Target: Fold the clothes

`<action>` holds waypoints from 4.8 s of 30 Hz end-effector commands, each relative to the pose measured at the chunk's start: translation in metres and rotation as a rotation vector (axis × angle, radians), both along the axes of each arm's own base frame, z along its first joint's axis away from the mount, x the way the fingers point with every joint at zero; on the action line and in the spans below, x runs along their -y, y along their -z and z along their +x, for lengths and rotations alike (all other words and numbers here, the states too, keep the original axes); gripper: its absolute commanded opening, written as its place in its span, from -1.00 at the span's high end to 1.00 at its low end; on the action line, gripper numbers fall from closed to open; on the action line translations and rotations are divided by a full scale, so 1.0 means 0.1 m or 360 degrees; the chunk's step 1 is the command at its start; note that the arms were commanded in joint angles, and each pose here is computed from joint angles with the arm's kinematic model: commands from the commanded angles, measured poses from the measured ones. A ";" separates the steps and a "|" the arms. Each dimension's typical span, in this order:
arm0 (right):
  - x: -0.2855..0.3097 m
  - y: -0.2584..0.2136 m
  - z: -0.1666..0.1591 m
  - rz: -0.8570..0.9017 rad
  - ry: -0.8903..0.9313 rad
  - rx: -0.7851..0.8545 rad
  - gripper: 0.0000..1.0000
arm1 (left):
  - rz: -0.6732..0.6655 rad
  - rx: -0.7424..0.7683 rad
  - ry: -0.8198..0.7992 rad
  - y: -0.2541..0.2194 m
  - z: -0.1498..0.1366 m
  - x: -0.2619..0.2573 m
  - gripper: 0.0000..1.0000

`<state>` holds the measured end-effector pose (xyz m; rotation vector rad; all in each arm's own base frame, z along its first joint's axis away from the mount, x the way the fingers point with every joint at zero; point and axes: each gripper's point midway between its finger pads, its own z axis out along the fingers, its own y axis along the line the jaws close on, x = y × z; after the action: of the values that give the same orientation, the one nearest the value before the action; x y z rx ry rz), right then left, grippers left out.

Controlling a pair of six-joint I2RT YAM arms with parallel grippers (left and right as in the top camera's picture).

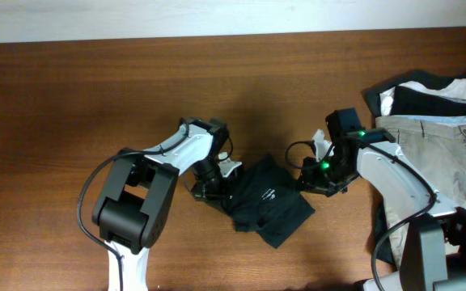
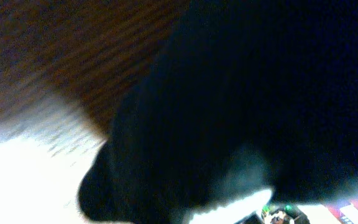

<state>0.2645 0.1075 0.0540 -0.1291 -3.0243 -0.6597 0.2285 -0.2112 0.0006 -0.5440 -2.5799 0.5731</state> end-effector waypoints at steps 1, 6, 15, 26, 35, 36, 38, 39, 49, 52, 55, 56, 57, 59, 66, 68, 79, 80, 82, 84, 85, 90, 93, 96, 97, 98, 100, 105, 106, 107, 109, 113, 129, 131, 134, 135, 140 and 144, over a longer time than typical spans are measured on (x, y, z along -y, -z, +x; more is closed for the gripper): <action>-0.23 0.11 -0.20 0.0094 -0.0112 -0.0053 0.52 | 0.0159 -0.0018 -0.0029 -0.03 0.02 -0.32 1.00; -0.33 0.52 -0.40 0.0038 -0.0037 -0.0060 0.83 | 0.0127 -0.0040 0.0025 -0.17 0.05 -0.37 0.50; -0.23 -0.53 -0.11 -0.0014 -0.0179 0.0375 0.10 | -0.0360 0.0532 0.0220 -0.57 1.00 0.20 -0.93; 0.55 -2.07 0.26 -0.0239 0.0403 0.0866 -0.04 | -0.0405 0.0247 0.0478 -0.37 0.67 0.34 0.99; 0.58 -1.99 0.24 -0.0257 0.0412 0.0805 -0.06 | -0.0044 0.0948 -0.0692 -0.90 2.44 -3.07 0.97; 0.57 -1.99 0.24 -0.0257 0.0411 0.0801 -0.06 | 0.0082 0.0866 -0.0822 -0.66 2.32 -3.51 0.88; 0.58 -1.98 0.23 -0.0258 0.0411 0.0794 -0.06 | 0.0220 0.0755 -0.1112 -0.41 2.15 -4.05 0.52; 0.58 -1.98 0.23 -0.0259 0.0410 0.0791 -0.06 | 0.0261 0.0737 -0.1286 -0.35 2.05 -4.36 0.37; 0.28 -2.25 0.45 0.0000 0.0229 0.1031 -0.08 | -0.0335 0.1159 -0.1463 -2.13 1.87 -4.37 -0.98; -0.14 -2.36 0.41 0.0123 0.0004 0.1127 -0.15 | 0.0062 0.1599 -0.0755 -3.38 1.77 -2.99 -0.98; -0.29 -2.35 0.40 0.0041 -0.0074 0.1181 -0.20 | 0.0109 0.1926 -0.0388 -4.09 1.32 -2.12 -0.98; -0.35 -2.45 0.46 0.0064 -0.0083 0.1261 -0.22 | 0.0060 0.2005 -0.0328 -4.26 1.15 -1.92 -0.98; -0.37 -2.55 0.50 0.0078 -0.0097 0.1326 -0.27 | -0.0009 0.2076 -0.0375 -4.48 0.91 -1.73 -0.98; -0.41 -2.69 0.49 0.0087 -0.0186 0.1409 -0.67 | -0.0059 0.2151 -0.0479 -4.69 0.55 -1.67 -0.98; -0.53 -2.71 0.40 0.0217 -0.0246 0.1372 -0.97 | -0.0086 0.2357 -0.0478 -5.00 0.03 -1.66 -0.98; -0.60 -2.76 0.36 0.0304 -0.0284 0.1377 -0.97 | -0.0087 0.2360 -0.0477 -5.00 0.03 -1.66 -0.98; 0.62 -2.97 -0.18 -0.0459 -0.0126 0.2199 -0.97 | -0.0087 0.2360 -0.0478 -5.00 0.03 -1.66 -0.98; 0.76 -2.55 -0.22 -0.0521 -0.0048 0.2180 -0.97 | -0.0087 0.2360 -0.0477 -5.00 0.03 -1.66 -0.98; 0.84 -1.98 -0.35 -0.0566 0.0007 0.2199 -0.97 | -0.0087 0.2360 -0.0478 -5.00 0.03 -1.66 -0.98; 0.83 -1.45 -0.47 -0.0541 0.0044 0.2199 -0.97 | -0.0087 0.2360 -0.0478 -5.00 0.03 -1.66 -0.98; 0.83 -1.31 -0.49 -0.0503 0.0097 0.2199 -0.98 | -0.0086 0.2360 -0.0478 -5.00 0.03 -1.66 -0.98; 0.84 -0.85 -0.36 -0.0442 0.0179 0.2155 -0.97 | -0.0086 0.2360 -0.0478 -5.00 0.03 -1.66 -0.98; 0.84 -0.84 -0.36 -0.0442 0.0178 0.2152 -0.97 | -0.0086 0.2360 -0.0477 -5.00 0.03 -1.66 -0.98; 0.84 -0.84 -0.36 -0.0442 0.0178 0.2152 -0.97 | -0.0086 0.2359 -0.0477 -5.00 0.03 -1.66 -0.98; 0.84 -0.84 -0.36 -0.0442 0.0178 0.2152 -0.98 | -0.0086 0.2360 -0.0478 -5.00 0.03 -1.66 -0.98; 0.84 -0.84 -0.36 -0.0441 0.0178 0.2153 -0.97 | -0.0087 0.2360 -0.0477 -5.00 0.03 -1.66 -0.98; 0.84 -0.84 -0.36 -0.0441 0.0178 0.2153 -0.97 | -0.0086 0.2360 -0.0478 -5.00 0.03 -1.66 -0.98; 0.84 -0.84 -0.36 -0.0442 0.0178 0.2152 -0.97 | -0.0068 0.2366 -0.0466 -4.99 0.04 -1.67 -0.98; 0.84 -0.84 -0.36 -0.0442 0.0178 0.2152 -0.97 | -0.0006 0.2396 -0.0477 -5.01 0.05 -1.73 -0.99; 0.84 -0.84 -0.36 -0.0442 0.0178 0.2152 -0.97 | -0.0001 0.2443 -0.0480 -5.04 0.10 -1.75 -0.98; 0.84 -0.84 -0.36 -0.0442 0.0178 0.2152 -0.97 | -0.0015 0.2560 -0.0481 -4.83 0.33 -1.75 -0.98; 0.84 -0.84 -0.36 -0.0442 0.0178 0.2152 -0.97 | -0.0029 0.2757 -0.0488 -3.91 0.41 -1.77 -0.98; 0.84 -0.84 -0.36 -0.0442 0.0178 0.2152 -0.98 | 0.0061 0.2971 -0.0527 -1.50 0.08 -1.82 -0.98; 0.84 -0.84 -0.36 -0.0442 0.0178 0.2152 -0.97 | 0.0058 0.2970 -0.0525 -1.50 0.08 -1.82 -0.98; 0.84 -0.84 -0.36 -0.0442 0.0178 0.2152 -0.98 | 0.0058 0.2970 -0.0525 -1.50 0.08 -1.82 -0.98; 0.84 -0.84 -0.36 -0.0442 0.0178 0.2152 -0.97 | 0.0058 0.2970 -0.0525 -1.50 0.08 -1.82 -0.98; 0.84 -0.84 -0.36 -0.0442 0.0178 0.2152 -0.97 | 0.0058 0.2970 -0.0525 -1.50 0.08 -1.82 -0.98; 0.84 -0.84 -0.36 -0.0441 0.0178 0.2153 -0.97 | 0.0058 0.2970 -0.0525 -1.50 0.08 -1.82 -0.98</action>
<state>0.2286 0.0238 0.1400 0.2985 -4.4266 -0.3557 0.2356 -0.0302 0.1518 -0.8673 -4.4498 -0.0938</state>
